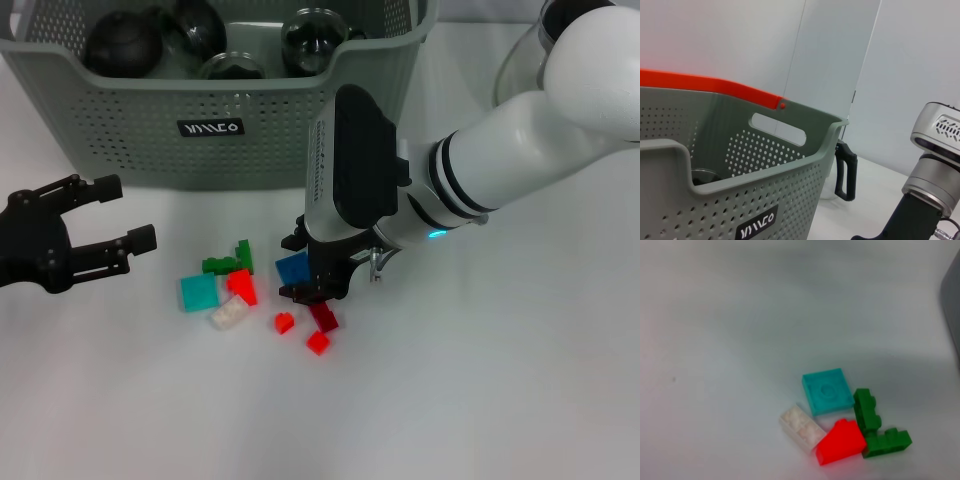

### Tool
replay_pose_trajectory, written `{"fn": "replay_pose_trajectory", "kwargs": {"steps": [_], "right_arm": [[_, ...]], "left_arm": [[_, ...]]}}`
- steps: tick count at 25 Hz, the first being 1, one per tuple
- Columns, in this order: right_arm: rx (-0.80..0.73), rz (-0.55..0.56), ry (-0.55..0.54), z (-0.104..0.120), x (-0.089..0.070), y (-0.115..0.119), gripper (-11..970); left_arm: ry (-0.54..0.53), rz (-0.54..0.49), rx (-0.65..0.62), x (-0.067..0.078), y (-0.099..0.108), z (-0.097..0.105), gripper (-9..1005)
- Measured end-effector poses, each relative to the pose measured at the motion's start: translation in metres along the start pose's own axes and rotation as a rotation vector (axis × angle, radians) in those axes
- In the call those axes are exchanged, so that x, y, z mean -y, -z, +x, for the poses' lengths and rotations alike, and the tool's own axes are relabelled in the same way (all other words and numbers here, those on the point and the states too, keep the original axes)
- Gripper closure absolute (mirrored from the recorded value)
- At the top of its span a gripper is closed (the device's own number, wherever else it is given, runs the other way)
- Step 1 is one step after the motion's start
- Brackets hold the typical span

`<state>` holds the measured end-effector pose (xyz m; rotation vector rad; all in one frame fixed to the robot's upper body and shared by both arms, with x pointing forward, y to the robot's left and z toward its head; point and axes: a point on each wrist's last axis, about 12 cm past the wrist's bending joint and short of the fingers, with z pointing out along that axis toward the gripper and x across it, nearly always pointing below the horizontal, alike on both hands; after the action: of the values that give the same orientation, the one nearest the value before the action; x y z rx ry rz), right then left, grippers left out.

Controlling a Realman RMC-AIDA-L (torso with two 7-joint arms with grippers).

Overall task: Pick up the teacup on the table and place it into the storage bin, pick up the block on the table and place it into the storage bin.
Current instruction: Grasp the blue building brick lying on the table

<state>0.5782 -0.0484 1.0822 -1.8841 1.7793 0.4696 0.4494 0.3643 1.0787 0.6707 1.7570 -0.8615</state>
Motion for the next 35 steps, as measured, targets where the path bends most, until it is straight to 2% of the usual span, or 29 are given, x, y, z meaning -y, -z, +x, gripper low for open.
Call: {"fn": "replay_pose_trajectory", "kwargs": {"steps": [2, 5, 21, 35], "right_arm": [[-0.001, 0.001, 0.0, 0.0003, 0.0, -0.0001, 206], [-0.001, 0.001, 0.0, 0.0004, -0.0001, -0.0002, 360], [-0.001, 0.009, 0.009, 0.001, 0.0004, -0.0005, 355], [-0.007, 0.007, 0.011, 0.0025, -0.0013, -0.0019, 414]], "left_arm": [[0.0, 0.0, 0.0, 0.0, 0.0, 0.0, 134], [0.0, 0.0, 0.0, 0.0, 0.0, 0.0, 134], [0.001, 0.0, 0.001, 0.0001, -0.0002, 0.0002, 134], [0.001, -0.001, 0.0, -0.0001, -0.0002, 0.0002, 135]]}}
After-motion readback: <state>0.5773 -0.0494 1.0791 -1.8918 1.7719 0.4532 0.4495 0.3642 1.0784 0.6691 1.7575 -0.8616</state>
